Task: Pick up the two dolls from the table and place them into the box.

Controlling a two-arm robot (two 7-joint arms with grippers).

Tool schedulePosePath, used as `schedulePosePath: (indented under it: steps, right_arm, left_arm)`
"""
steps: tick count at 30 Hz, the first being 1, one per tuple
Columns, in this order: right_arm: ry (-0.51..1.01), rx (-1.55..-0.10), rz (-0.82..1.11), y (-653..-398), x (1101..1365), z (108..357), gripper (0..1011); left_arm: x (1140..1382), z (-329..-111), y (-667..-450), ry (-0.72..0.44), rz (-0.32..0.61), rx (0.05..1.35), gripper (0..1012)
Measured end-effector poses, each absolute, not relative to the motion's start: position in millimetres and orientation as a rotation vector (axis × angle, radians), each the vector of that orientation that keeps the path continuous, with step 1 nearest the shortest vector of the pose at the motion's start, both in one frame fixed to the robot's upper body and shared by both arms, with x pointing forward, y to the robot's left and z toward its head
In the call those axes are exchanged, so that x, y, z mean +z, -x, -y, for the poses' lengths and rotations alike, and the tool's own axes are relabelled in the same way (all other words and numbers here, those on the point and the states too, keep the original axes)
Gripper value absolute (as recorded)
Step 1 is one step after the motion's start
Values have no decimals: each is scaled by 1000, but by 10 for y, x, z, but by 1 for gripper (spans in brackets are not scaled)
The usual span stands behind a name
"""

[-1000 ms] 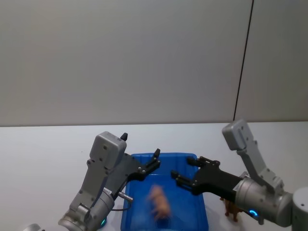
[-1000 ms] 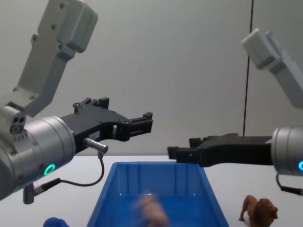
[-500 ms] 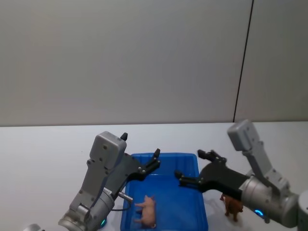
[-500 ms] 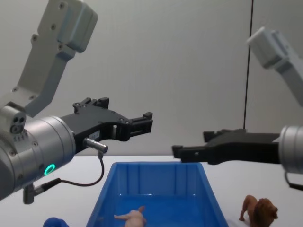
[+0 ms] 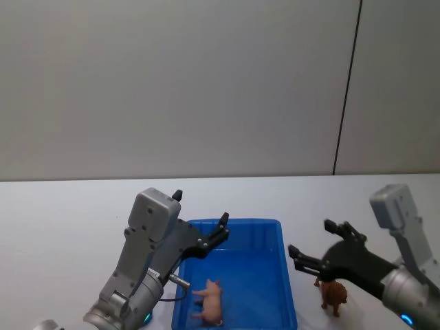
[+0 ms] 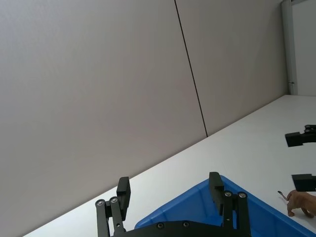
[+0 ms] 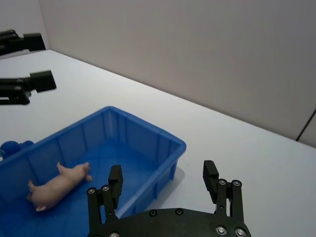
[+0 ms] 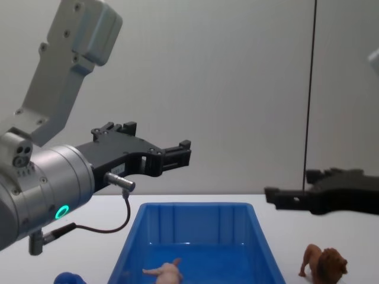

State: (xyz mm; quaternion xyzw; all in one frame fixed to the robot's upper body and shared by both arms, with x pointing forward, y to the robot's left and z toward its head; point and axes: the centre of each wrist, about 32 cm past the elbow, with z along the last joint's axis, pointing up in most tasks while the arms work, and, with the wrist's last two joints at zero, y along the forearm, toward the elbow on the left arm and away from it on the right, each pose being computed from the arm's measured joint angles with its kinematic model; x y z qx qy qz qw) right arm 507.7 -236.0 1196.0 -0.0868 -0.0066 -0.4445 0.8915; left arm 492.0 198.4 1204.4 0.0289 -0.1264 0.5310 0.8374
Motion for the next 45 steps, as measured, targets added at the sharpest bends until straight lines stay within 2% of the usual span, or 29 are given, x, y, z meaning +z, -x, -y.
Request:
schedulePosePath:
  steps: [13, 25, 32, 36, 39, 44, 45]
  right_arm:
    - [236, -976, -70, -4896, 11741, 2515, 1001]
    - [283, -1002, -138, -4854, 11559, 2555, 982]
    - [296, -1008, -158, -4845, 11503, 2548, 821]
    - [299, -1012, -165, -4838, 11485, 2545, 675]
    - [299, -1015, -167, -4832, 11477, 2544, 616]
    - [297, -1022, -161, -4812, 11474, 2541, 441]
    - [296, -1024, -157, -4810, 11476, 2541, 435]
  left_arm:
    - [12044, -1984, -4920, -61, 268, 1124, 1001]
    - [12044, -1984, -4920, -61, 268, 1124, 1001]
    - [12044, -1984, -4920, -61, 268, 1124, 1001]
    - [12044, -1984, -4920, -61, 268, 1124, 1001]
    - [12044, -1984, -4920, -61, 268, 1124, 1001]
    - [12044, -1984, -4920, -61, 267, 1124, 1001]
    - [12044, -1984, -4920, -61, 268, 1124, 1001]
